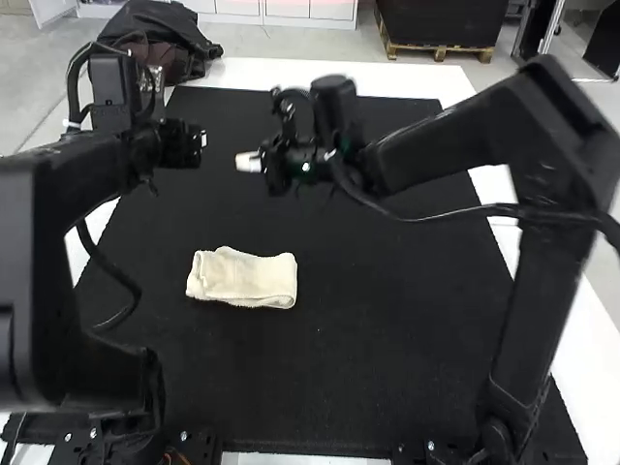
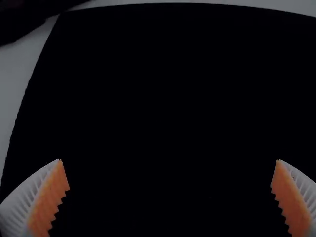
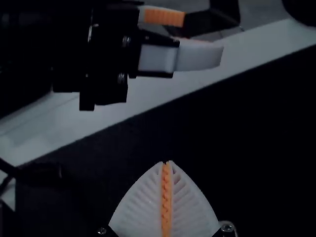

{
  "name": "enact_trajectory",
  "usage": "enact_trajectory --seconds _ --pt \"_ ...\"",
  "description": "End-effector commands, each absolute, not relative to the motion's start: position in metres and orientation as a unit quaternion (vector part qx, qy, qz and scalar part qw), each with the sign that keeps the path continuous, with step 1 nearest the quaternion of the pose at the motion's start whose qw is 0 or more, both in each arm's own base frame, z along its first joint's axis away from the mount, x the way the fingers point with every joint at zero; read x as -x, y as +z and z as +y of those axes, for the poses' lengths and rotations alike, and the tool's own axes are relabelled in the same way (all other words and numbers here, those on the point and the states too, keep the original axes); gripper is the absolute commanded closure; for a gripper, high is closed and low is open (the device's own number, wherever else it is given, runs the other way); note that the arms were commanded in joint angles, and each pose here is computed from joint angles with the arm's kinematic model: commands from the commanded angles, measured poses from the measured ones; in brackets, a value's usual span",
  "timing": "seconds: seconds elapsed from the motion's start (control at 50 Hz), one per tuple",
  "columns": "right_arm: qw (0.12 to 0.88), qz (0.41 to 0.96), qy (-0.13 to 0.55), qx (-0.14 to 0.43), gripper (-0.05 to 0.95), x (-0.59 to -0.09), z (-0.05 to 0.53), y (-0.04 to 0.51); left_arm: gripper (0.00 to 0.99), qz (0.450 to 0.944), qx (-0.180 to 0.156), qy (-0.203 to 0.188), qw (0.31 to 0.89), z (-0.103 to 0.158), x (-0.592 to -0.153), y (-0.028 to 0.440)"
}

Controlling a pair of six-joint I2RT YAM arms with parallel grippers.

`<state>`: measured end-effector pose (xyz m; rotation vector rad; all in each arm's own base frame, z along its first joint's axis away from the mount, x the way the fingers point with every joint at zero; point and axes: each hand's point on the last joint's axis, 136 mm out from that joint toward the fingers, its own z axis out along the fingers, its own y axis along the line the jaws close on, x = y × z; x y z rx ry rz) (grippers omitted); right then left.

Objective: Fold the towel.

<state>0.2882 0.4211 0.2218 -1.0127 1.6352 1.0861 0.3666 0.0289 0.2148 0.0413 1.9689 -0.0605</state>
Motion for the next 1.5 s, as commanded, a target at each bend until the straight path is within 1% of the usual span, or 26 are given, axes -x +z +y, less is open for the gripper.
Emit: enact_trajectory --seconds 0.0,0.2,0.34,0.38,0.48,0.76,0.86,0.96,1.04,1.22,1.48 --pt "0.497 0.642 0.438 0.387 0.92 -0.291 0.399 0.275 0.034 0.802 -0.025 -0.023 0.596 0.020 -0.365 0.262" --pt "0.564 0.634 0.411 0.334 0.92 -0.316 0.331 0.327 0.034 0.775 -0.048 -0.029 0.630 -0.005 -0.349 0.298" --pt "0.605 0.631 0.388 0.292 0.92 -0.328 0.280 0.351 0.034 0.761 -0.052 -0.042 0.646 -0.019 -0.334 0.315" --pt "0.616 0.630 0.382 0.279 0.92 -0.329 0.264 0.358 0.034 0.760 -0.047 -0.049 0.647 -0.020 -0.330 0.316" --pt "0.640 0.621 0.376 0.250 0.92 -0.327 0.234 0.371 0.034 0.758 -0.040 -0.045 0.649 -0.015 -0.323 0.318" --pt "0.694 0.590 0.371 0.182 0.92 -0.297 0.162 0.405 0.036 0.736 -0.046 -0.050 0.673 -0.018 -0.304 0.338" --pt "0.706 0.575 0.374 0.177 0.92 -0.279 0.148 0.414 0.036 0.726 -0.050 -0.055 0.684 -0.021 -0.296 0.346" --pt "0.715 0.558 0.386 0.170 0.92 -0.261 0.139 0.423 0.039 0.710 -0.051 -0.080 0.698 -0.028 -0.287 0.357" --pt "0.723 0.545 0.389 0.167 0.92 -0.247 0.133 0.428 0.039 0.697 -0.053 -0.090 0.709 -0.032 -0.280 0.363" --pt "0.752 0.509 0.384 0.168 0.92 -0.210 0.121 0.438 0.039 0.667 -0.068 -0.103 0.735 -0.042 -0.259 0.378" --pt "0.805 0.440 0.355 0.180 0.92 -0.144 0.106 0.452 0.039 0.625 -0.066 -0.108 0.770 -0.042 -0.225 0.386"
